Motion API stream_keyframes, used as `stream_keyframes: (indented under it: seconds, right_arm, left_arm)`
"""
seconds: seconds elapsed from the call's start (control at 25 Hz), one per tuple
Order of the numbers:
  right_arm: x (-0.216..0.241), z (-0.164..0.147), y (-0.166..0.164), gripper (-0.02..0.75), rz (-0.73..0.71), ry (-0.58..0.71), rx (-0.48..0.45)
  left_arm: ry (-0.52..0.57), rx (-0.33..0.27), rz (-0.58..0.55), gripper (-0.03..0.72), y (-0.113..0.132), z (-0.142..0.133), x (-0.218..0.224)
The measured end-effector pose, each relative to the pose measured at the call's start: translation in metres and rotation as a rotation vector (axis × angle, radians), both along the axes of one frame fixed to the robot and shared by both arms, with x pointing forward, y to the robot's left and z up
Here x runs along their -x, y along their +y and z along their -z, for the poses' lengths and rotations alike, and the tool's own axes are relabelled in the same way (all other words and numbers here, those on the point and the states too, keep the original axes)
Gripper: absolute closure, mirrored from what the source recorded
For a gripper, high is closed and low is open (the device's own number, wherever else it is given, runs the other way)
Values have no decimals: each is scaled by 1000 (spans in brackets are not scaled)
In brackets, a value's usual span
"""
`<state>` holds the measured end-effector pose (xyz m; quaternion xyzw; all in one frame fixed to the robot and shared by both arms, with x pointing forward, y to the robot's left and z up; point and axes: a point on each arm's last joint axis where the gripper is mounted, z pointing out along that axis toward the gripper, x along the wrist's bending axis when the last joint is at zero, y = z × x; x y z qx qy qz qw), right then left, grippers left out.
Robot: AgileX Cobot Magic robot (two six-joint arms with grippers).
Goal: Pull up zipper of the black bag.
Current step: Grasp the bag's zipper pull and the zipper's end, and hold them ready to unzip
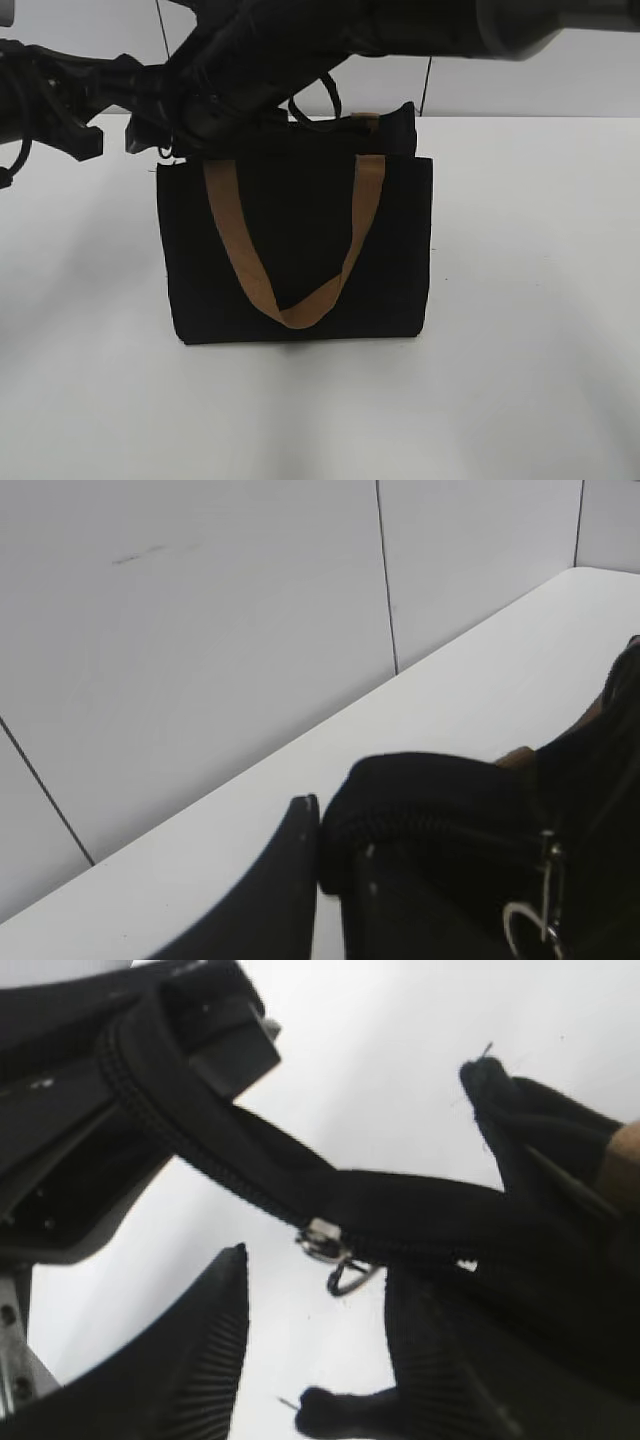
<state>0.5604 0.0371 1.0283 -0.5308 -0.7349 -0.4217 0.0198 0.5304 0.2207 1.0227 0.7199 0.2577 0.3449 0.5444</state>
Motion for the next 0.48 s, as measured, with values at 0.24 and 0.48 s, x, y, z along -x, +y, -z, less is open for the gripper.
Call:
stream_keyframes:
  seconds: [0.24, 0.48]
  right_arm:
    - [-5, 4, 2, 689, 59, 5, -35]
    - [2, -4, -2, 689, 10, 11, 5]
  left_arm:
    - [7, 11, 4, 666, 0, 0, 0]
    - [39, 11, -14, 666, 1, 2, 0]
